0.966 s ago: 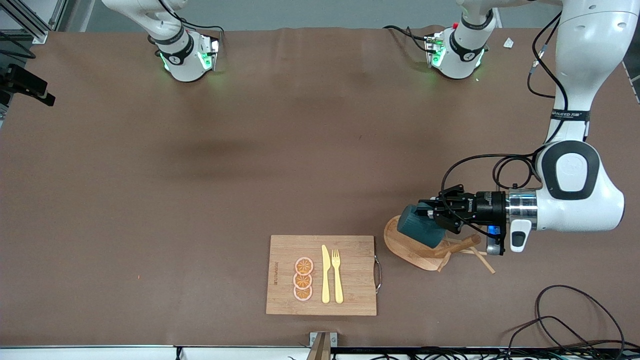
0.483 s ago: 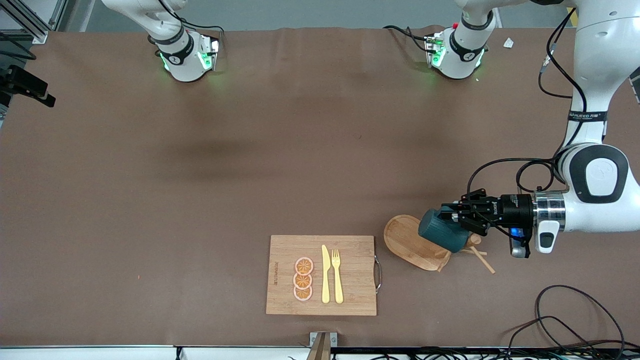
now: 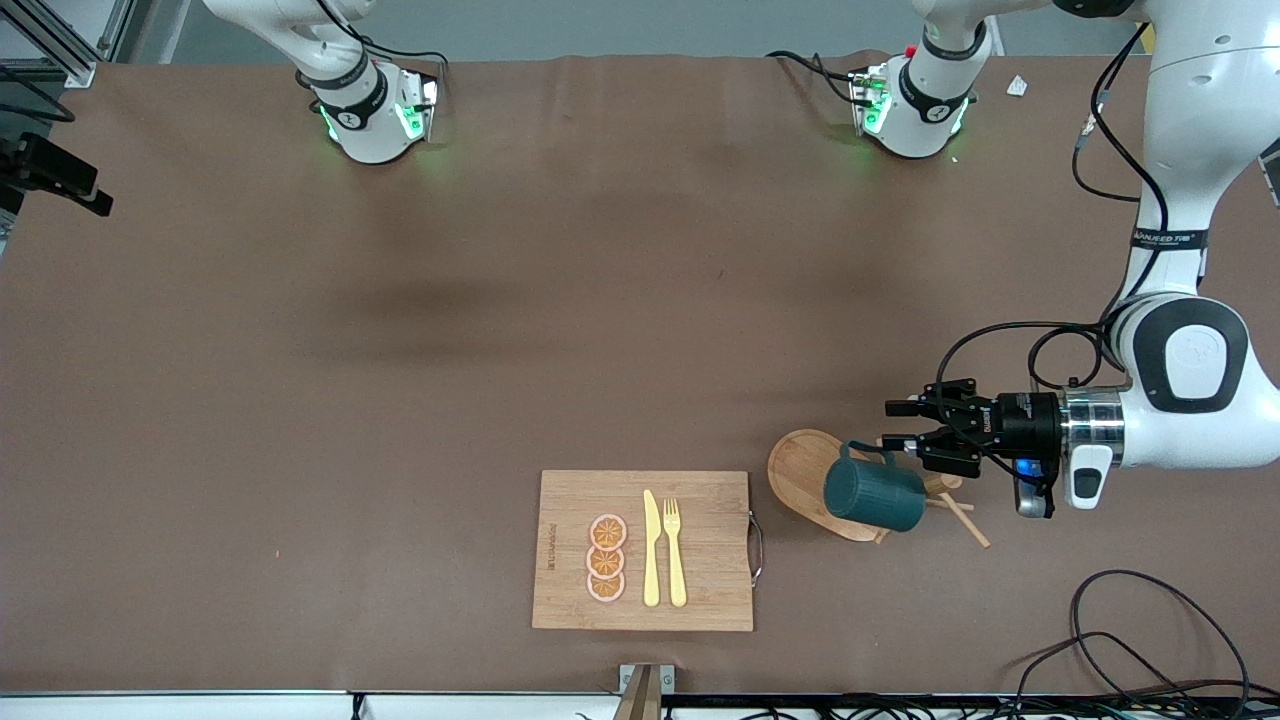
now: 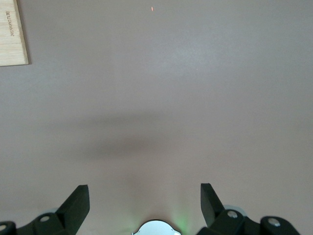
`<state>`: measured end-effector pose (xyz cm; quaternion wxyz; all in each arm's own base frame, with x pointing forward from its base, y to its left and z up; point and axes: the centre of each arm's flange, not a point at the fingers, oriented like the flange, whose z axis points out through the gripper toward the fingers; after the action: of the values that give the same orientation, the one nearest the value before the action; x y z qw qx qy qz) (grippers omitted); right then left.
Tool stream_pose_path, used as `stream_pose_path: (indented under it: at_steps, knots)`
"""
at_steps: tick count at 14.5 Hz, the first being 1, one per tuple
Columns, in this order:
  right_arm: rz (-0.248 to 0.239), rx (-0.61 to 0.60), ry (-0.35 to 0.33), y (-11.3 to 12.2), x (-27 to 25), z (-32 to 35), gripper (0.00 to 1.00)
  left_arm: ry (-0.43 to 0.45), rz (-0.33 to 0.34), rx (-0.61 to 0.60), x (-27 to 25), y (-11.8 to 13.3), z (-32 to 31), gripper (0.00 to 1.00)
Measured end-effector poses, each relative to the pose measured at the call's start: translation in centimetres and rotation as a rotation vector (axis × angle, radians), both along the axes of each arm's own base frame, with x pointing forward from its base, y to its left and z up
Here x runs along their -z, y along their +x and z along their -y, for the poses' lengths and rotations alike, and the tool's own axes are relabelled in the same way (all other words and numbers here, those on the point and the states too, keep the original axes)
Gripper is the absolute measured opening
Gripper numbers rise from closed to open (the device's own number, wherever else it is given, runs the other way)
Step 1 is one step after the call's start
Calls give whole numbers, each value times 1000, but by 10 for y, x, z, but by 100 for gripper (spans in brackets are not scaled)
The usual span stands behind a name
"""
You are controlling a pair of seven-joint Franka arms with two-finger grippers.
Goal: Pass cup and hang on rack
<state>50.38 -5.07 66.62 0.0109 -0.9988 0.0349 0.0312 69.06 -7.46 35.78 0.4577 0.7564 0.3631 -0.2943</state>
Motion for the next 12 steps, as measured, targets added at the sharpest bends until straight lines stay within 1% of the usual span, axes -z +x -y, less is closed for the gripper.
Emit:
stream_pose_path:
  at_steps: [1, 2, 3, 4, 6, 9, 11, 12]
  knots:
    - [0, 0, 0, 0, 0, 0, 100, 1, 8, -3, -6, 1, -1, 79]
    - [0, 0, 0, 0, 0, 0, 100, 5, 10, -13, -15, 3, -3, 91]
    - [0, 0, 0, 0, 0, 0, 100, 10, 7, -29, -28, 5, -5, 99]
    - [0, 0, 0, 0, 0, 0, 100, 28, 12, -36, -43, 5, -8, 100]
    - [0, 0, 0, 0, 0, 0, 100, 131, 52, -14, -77, -1, -12, 100]
    - [0, 0, 0, 0, 0, 0, 100, 349, 152, 54, -133, -20, -16, 100]
    - [0, 0, 0, 0, 0, 0, 100, 486, 208, 124, -164, -38, -20, 100]
    - [0, 0, 0, 0, 0, 0, 100, 550, 247, 168, -176, -45, -23, 100]
